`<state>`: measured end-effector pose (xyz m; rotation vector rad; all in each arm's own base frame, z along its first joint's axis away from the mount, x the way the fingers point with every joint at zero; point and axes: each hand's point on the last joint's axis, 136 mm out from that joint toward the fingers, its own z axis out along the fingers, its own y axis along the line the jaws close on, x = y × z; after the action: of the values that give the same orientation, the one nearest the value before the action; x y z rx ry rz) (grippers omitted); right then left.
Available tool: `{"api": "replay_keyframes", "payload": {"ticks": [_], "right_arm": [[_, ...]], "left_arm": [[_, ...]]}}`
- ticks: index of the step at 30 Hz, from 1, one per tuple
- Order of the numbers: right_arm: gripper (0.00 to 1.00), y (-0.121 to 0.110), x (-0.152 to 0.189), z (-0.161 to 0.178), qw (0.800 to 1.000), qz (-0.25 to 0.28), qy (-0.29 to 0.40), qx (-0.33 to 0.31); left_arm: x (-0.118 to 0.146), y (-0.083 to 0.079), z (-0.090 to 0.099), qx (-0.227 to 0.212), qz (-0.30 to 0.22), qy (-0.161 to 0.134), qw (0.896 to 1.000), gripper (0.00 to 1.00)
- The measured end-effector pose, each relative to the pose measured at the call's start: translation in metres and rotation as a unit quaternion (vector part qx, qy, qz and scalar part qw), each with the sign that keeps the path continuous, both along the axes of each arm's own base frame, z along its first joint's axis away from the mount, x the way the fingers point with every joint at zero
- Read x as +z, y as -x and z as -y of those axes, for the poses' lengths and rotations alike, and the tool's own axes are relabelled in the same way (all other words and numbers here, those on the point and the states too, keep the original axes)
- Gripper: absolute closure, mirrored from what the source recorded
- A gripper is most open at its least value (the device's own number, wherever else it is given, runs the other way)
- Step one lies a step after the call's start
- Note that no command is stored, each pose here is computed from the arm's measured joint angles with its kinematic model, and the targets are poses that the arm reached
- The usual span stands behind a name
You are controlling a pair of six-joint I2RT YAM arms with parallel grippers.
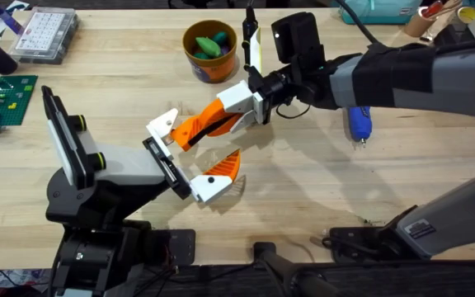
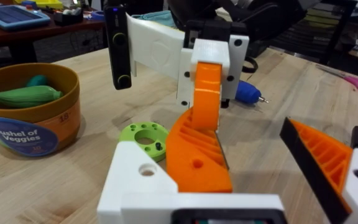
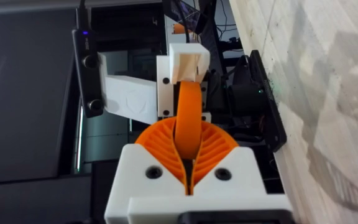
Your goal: Pick up the gripper from the table and insert it into the empty holder that is missing its gripper. Then pick up a screw, insert it into the mounting hole, and use the screwdriver to tighten it. Finally, clean up the table by picking up the vegetable and placing it into the bucket.
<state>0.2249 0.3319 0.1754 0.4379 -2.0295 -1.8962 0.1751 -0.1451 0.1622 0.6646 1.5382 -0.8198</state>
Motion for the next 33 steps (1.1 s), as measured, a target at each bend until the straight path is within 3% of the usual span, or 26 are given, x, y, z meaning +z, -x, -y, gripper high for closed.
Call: {"api": "replay_keyframes", "payload": {"ticks": [13, 25, 33], "right_arm": [[0.98, 0.0, 0.003, 0.002, 1.0, 0.003, -0.009, 0.005], [0.98, -0.013, 0.0, 0.011, 1.0, 0.009, -0.007, -0.019], [0.979, 0.012, -0.003, 0.034, 0.998, -0.042, 0.033, -0.024]], "left_arm": [[0.0, -0.002, -0.001, 0.006, -0.005, 0.002, 1.0, 0.011], [0.0, 0.005, 0.003, -0.017, -0.03, 0.019, 0.999, 0.011], [-0.001, 0.015, 0.01, -0.051, -0.045, 0.027, 0.997, 0.011]]}}
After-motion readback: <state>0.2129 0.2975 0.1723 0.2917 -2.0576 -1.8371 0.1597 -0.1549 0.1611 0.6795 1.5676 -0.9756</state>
